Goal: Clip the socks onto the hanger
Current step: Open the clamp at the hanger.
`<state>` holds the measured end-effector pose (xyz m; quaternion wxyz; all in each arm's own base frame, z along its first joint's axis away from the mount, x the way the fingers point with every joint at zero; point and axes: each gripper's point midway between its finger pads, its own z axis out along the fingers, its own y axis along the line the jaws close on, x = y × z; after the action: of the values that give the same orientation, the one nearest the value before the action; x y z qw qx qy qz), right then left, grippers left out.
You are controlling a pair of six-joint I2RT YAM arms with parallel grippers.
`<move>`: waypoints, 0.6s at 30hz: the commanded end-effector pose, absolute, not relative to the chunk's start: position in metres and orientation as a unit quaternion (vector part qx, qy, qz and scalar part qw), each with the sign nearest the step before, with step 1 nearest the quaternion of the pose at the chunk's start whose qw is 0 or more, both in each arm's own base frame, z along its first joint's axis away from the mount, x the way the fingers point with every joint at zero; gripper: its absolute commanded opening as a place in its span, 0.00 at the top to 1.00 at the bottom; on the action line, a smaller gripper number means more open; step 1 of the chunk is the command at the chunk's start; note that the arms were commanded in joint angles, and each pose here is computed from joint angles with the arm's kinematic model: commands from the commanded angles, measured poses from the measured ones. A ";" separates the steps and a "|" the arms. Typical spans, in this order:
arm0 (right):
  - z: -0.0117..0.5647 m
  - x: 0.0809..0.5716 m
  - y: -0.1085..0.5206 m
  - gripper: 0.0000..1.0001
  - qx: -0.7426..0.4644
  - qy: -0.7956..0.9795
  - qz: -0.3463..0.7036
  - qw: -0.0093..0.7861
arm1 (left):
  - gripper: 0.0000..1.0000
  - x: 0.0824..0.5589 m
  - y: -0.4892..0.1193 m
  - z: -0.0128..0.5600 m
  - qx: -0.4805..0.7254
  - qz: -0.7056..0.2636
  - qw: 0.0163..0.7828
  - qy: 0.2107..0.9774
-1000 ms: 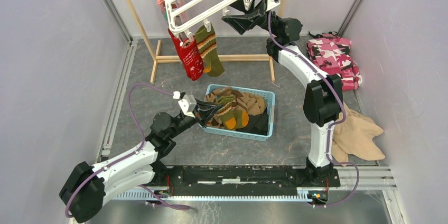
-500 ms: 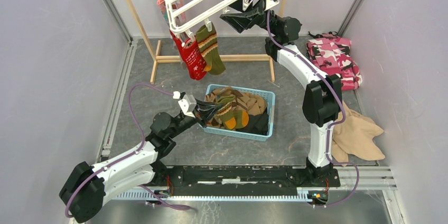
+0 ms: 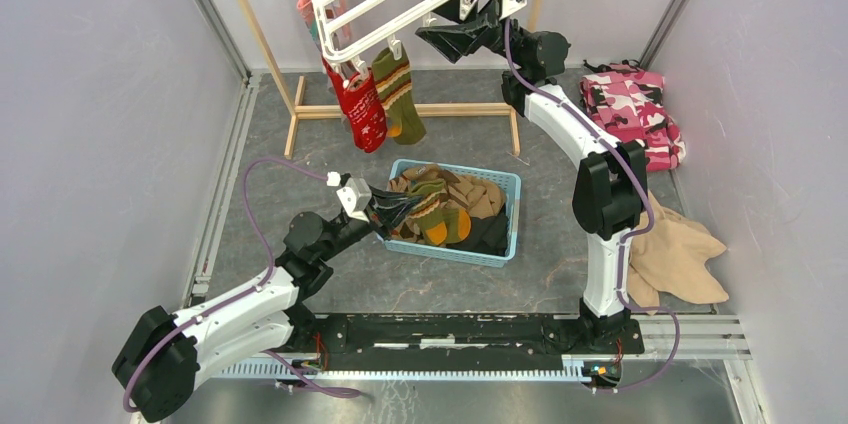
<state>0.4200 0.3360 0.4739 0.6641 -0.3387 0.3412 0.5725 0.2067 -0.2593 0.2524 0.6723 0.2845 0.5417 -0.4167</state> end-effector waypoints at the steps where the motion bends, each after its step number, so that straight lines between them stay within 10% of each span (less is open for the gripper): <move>1: 0.490 0.412 0.335 0.27 -0.345 0.319 0.570 0.674 | 0.98 0.208 -0.258 0.284 0.284 -0.411 0.705 0.504; 18: 0.496 0.405 0.333 0.76 -0.349 0.324 0.569 0.671 | 0.98 0.211 -0.257 0.306 0.274 -0.410 0.719 0.490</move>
<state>0.4227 0.3373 0.4703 0.6595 -0.3377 0.3509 0.5726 0.2069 -0.2595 0.2635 0.6795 0.2829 0.5321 -0.4184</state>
